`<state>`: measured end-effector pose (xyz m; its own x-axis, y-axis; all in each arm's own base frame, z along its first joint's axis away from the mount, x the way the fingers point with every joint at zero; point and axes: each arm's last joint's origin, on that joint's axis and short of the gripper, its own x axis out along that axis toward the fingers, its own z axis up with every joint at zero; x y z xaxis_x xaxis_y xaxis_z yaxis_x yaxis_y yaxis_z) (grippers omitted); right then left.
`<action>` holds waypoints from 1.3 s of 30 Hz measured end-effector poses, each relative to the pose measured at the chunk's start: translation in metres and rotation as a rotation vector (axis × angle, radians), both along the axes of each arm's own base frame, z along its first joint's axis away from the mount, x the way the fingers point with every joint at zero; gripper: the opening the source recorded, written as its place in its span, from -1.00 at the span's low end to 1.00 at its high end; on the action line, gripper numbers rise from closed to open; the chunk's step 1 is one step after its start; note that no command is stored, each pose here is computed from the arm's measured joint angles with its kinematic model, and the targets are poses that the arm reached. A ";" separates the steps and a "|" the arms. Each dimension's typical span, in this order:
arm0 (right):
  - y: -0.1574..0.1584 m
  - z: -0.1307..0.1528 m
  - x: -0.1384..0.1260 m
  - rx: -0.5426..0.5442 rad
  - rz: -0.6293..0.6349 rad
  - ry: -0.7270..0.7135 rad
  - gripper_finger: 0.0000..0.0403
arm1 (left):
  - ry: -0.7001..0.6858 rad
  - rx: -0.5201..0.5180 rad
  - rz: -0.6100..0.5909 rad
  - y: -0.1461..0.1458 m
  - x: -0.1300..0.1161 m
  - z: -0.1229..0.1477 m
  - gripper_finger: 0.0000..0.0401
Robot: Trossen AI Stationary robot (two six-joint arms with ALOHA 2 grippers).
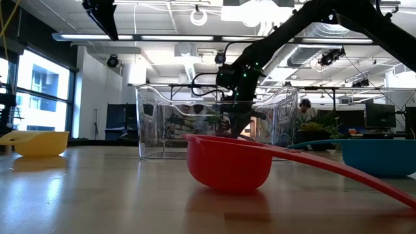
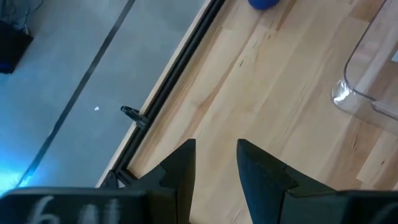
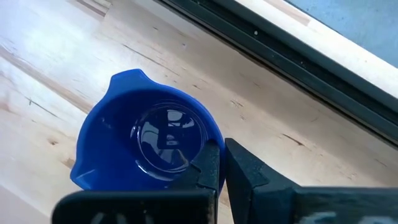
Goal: Nest measuring cups in basket
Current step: Stack the dark blue measuring cup on top of the green measuring cup
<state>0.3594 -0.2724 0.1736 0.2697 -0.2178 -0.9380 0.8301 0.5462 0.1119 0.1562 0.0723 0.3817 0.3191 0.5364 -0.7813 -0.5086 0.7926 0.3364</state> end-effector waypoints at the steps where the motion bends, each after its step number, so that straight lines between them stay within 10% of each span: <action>1: 0.000 0.000 0.000 0.000 0.001 0.000 -0.99 | 0.009 0.004 -0.011 0.000 0.000 0.000 -0.46; 39: 0.098 0.155 0.057 -0.080 0.382 -0.119 -1.00 | -0.049 -0.129 -0.181 -0.015 0.001 0.001 -0.46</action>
<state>0.4165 -0.1742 0.3283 0.4507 -0.1519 -0.8797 0.5494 0.8239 0.1392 0.1570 0.0573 0.3828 0.4405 0.3634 -0.8209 -0.3678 0.9072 0.2042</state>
